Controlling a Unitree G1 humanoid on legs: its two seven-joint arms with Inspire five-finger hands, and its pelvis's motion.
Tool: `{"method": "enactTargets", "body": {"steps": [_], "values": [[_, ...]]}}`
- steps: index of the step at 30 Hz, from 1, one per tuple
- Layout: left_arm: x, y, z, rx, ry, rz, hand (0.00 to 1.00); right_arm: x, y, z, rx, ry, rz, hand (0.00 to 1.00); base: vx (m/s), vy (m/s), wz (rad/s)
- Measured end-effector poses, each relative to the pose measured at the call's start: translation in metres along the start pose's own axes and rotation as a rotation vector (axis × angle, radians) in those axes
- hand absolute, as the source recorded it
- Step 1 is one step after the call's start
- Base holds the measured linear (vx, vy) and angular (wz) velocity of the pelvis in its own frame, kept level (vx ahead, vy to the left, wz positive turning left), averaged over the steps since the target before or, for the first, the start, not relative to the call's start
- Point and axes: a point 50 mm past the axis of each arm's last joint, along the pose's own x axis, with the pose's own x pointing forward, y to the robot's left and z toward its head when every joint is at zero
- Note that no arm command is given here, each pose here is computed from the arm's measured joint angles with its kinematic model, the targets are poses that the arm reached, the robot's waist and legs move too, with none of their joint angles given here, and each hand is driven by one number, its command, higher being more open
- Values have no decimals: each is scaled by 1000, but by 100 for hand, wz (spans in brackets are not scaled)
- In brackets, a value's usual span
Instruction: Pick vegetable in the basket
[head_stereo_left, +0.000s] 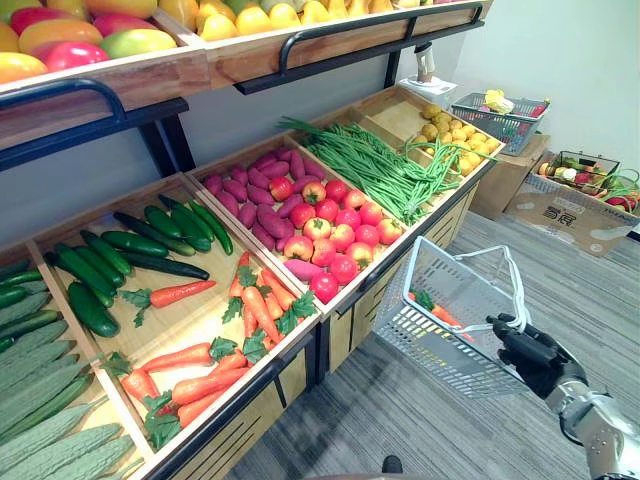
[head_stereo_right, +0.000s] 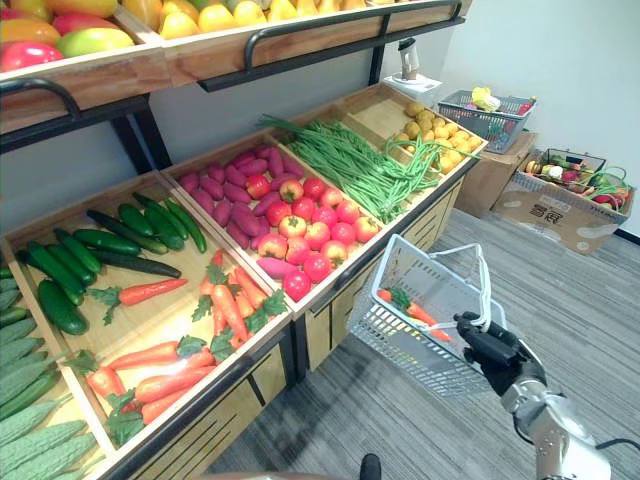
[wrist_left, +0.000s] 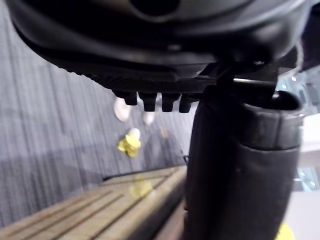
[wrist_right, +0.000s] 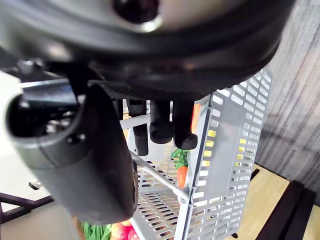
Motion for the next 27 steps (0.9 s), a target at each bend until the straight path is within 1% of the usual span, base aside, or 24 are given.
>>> {"method": "enactTargets", "body": {"steps": [1,2,5,6,9,11,12,13,14,15,16,17,19,20,24,27], "values": [[-1,3,-7,5,30,20,100,0,0,-1,4,4,0,0,-32,23,18],[-10,28,-47,105,188,114,100,3,0,-13,53,38,-14,0,-22,18,17],[-16,30,-62,191,259,90,100,4,2,-15,50,50,-25,0,-3,4,10],[-19,27,-65,222,265,53,100,5,3,-18,43,67,-34,0,7,4,7],[-22,22,-73,255,320,-80,100,7,6,-27,48,99,-37,0,1,1,4],[-30,16,-83,322,352,-190,100,8,8,-33,61,111,-44,0,-9,-4,5],[-33,14,-85,338,361,-216,100,8,9,-34,61,116,-41,0,0,0,0],[-41,10,-94,395,386,-311,100,9,12,-39,54,136,-32,0,0,0,0],[-45,7,-98,434,398,-374,100,10,13,-41,52,142,-28,0,0,0,0],[-54,2,-107,559,420,-531,100,11,16,-44,47,151,-18,0,0,0,0],[-59,0,-111,629,430,-607,100,12,18,-46,44,156,-13,0,0,0,0],[-71,-4,-121,741,463,-747,100,12,21,-50,44,166,-4,0,0,0,0],[-93,-7,-137,875,541,-939,100,13,27,-57,64,176,9,0,-2,1,-5],[-98,-9,-139,945,550,-1004,100,13,31,-63,89,185,16,0,2,1,-16],[-103,-12,-142,1056,551,-1094,100,9,34,-79,184,197,20,0,-8,17,-26],[-104,-17,-139,1108,516,-1127,100,3,33,-90,195,217,9,0,-8,19,-26]]}}
